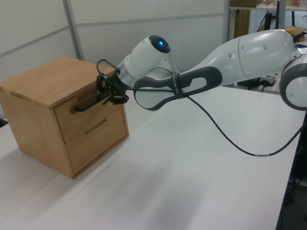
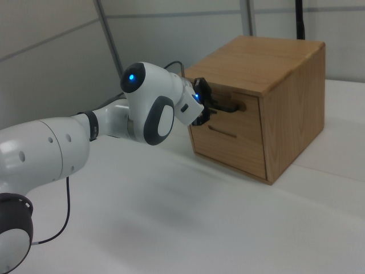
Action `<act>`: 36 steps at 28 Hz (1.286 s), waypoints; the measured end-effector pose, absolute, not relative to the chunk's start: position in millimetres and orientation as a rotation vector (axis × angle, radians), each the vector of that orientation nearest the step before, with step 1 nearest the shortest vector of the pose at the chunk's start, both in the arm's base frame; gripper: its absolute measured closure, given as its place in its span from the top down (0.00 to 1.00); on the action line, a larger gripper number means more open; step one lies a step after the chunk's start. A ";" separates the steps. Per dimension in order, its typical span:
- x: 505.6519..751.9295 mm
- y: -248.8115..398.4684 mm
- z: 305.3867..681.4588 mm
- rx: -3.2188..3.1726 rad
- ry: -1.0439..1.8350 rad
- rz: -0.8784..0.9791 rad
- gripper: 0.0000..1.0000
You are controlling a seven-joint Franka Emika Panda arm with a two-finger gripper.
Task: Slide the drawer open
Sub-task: 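Pull the handle outward, sliding the upper drawer out of the cabinet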
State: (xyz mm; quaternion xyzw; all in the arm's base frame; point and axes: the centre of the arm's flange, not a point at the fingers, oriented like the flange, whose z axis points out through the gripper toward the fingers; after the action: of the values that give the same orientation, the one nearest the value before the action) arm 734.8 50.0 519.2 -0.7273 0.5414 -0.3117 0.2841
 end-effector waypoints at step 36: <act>701.9 59.8 554.4 -2.187 1.603 -0.619 0.19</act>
State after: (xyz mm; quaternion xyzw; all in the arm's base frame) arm 701.9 59.8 554.4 -0.7736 0.5670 -0.2190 0.1790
